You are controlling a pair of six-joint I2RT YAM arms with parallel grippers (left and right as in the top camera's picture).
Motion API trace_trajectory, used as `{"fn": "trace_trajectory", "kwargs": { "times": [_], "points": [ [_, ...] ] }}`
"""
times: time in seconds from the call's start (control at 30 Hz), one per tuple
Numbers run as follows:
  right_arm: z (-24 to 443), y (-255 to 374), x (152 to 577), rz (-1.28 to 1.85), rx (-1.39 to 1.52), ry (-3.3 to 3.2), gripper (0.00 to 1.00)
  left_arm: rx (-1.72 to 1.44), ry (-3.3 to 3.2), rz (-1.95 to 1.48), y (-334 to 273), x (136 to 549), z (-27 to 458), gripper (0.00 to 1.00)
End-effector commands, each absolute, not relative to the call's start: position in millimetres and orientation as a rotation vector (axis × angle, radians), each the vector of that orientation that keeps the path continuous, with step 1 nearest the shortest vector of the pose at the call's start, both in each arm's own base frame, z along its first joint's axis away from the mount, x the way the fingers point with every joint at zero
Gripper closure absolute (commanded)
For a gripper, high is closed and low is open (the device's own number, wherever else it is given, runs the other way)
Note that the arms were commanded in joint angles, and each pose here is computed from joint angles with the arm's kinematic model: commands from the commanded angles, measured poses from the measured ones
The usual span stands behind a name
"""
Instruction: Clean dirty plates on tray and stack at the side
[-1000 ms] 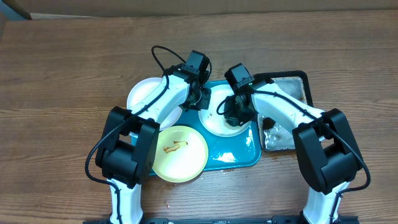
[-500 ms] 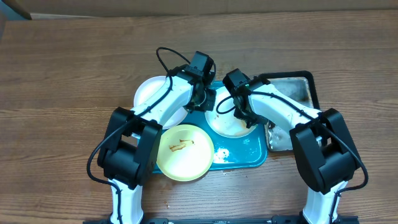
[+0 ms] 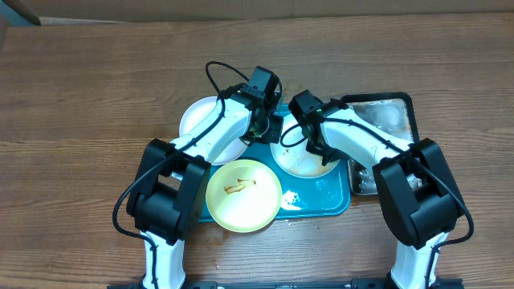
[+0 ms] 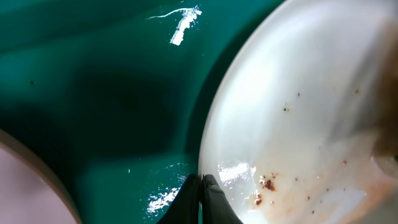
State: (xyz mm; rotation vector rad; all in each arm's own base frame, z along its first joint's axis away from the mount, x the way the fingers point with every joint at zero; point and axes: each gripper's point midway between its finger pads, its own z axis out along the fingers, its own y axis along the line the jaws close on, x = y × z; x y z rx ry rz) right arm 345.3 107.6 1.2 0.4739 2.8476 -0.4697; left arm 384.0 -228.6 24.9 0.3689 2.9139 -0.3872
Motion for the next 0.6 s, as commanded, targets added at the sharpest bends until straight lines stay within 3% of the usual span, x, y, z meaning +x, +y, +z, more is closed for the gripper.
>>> {"fn": "trace_trajectory", "kwargs": {
  "times": [0.0, 0.2, 0.57],
  "points": [
    [-67.7, 85.1, 304.4, -0.474, 0.366, 3.127, 0.96, 0.312, 2.878, -0.312, -215.5, 399.3, 34.8, 0.96],
    [-75.5, 144.4, 306.0, 0.059, -0.005, 3.247, 0.96, 0.312, 2.878, -0.312, -215.5, 399.4, 34.8, 0.96],
    [-66.8, 187.2, 293.0, 0.501, -0.369, 3.239, 0.96, 0.313, 2.878, -0.312, -215.4, 399.3, 34.8, 0.96]
  ]
}}
